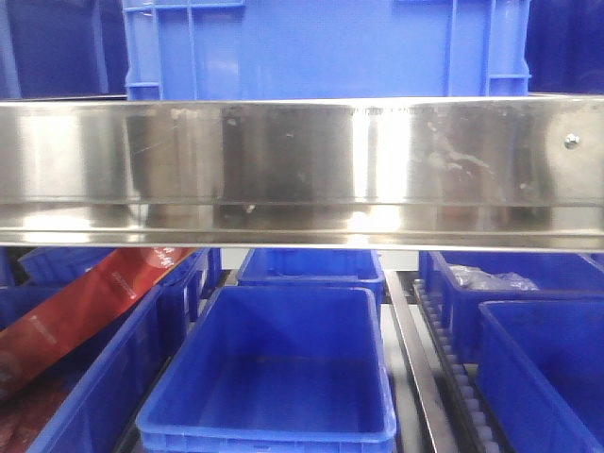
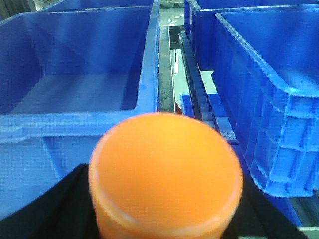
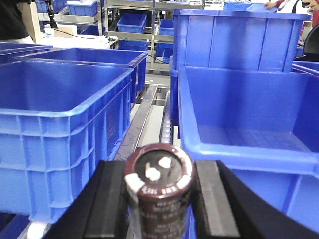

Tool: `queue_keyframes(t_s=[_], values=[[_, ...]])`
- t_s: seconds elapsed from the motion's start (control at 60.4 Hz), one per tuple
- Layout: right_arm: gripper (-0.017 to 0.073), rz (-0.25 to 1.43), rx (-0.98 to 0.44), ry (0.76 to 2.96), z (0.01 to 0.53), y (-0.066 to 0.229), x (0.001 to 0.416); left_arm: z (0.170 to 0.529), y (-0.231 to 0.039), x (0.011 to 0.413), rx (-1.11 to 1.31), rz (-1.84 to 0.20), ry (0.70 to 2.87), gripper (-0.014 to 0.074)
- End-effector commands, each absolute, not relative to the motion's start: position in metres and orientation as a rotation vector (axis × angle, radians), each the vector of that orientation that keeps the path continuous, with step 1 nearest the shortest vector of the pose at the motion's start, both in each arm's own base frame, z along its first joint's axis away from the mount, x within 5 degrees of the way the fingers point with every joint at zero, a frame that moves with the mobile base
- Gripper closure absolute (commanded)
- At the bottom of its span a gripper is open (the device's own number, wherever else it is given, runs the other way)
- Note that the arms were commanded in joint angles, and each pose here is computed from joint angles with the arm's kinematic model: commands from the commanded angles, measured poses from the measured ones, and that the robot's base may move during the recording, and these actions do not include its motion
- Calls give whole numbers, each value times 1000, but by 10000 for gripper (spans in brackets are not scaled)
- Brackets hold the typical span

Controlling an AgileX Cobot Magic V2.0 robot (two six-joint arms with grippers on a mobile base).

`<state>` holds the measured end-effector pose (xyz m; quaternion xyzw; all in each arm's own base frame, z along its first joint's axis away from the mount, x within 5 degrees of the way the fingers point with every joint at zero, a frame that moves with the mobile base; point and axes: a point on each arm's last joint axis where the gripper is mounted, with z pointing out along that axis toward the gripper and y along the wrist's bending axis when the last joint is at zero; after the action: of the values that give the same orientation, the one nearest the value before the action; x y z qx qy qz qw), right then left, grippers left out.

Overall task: Place cylindrical capacitor in blue bin on shelf
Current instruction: 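Extend the left gripper over a blue bin on the shelf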

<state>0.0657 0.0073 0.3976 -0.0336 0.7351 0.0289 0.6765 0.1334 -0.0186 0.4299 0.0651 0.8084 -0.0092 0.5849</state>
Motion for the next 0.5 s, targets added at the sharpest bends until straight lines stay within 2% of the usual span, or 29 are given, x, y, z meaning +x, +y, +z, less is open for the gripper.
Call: queue_keyframes(t_s=[0.0, 0.48], values=[[721, 60, -74, 1624, 401, 7, 65, 434, -19, 132, 156, -33, 1855, 704], [721, 60, -74, 1624, 401, 7, 65, 434, -19, 132, 156, -33, 1855, 704]])
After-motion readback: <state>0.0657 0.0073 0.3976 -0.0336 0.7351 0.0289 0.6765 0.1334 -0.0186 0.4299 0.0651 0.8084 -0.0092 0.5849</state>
